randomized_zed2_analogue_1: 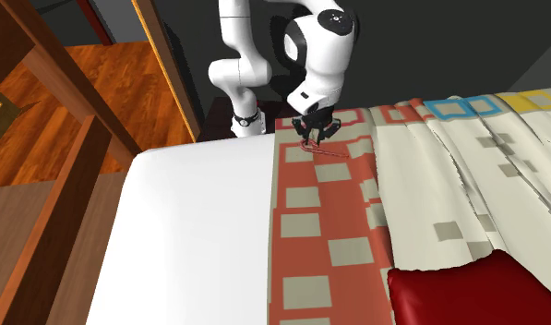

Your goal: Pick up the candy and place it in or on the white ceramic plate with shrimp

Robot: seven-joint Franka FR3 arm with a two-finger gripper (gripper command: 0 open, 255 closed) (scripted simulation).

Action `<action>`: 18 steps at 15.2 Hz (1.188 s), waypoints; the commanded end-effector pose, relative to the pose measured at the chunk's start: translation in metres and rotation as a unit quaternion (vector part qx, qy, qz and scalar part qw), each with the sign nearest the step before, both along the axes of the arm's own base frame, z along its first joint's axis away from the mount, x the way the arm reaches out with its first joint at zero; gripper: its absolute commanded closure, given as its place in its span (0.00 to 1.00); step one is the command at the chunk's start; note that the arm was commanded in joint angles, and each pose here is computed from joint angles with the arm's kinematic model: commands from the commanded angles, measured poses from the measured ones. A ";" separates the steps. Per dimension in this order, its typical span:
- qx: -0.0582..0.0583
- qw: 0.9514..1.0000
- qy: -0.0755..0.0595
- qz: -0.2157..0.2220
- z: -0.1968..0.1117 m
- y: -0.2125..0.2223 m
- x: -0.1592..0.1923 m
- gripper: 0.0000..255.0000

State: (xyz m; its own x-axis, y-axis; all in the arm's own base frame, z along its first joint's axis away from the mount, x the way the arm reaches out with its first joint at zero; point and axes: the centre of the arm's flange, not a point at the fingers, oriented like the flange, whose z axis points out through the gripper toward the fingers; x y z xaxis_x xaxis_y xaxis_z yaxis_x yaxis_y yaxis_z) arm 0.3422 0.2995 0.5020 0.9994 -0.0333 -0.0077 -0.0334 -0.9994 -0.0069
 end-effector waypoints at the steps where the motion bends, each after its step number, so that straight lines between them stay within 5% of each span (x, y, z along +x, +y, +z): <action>1: 0.000 1.000 0.000 -0.001 0.002 0.020 -0.017 1.00; 18: 0.000 1.000 0.000 -0.001 -0.074 0.025 -0.021 1.00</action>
State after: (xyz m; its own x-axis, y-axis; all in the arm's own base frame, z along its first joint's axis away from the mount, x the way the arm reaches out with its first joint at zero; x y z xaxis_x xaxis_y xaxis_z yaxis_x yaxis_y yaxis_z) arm 0.3214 0.3243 0.4294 0.9994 -0.0351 -0.0080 -0.0352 -0.9994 -0.0066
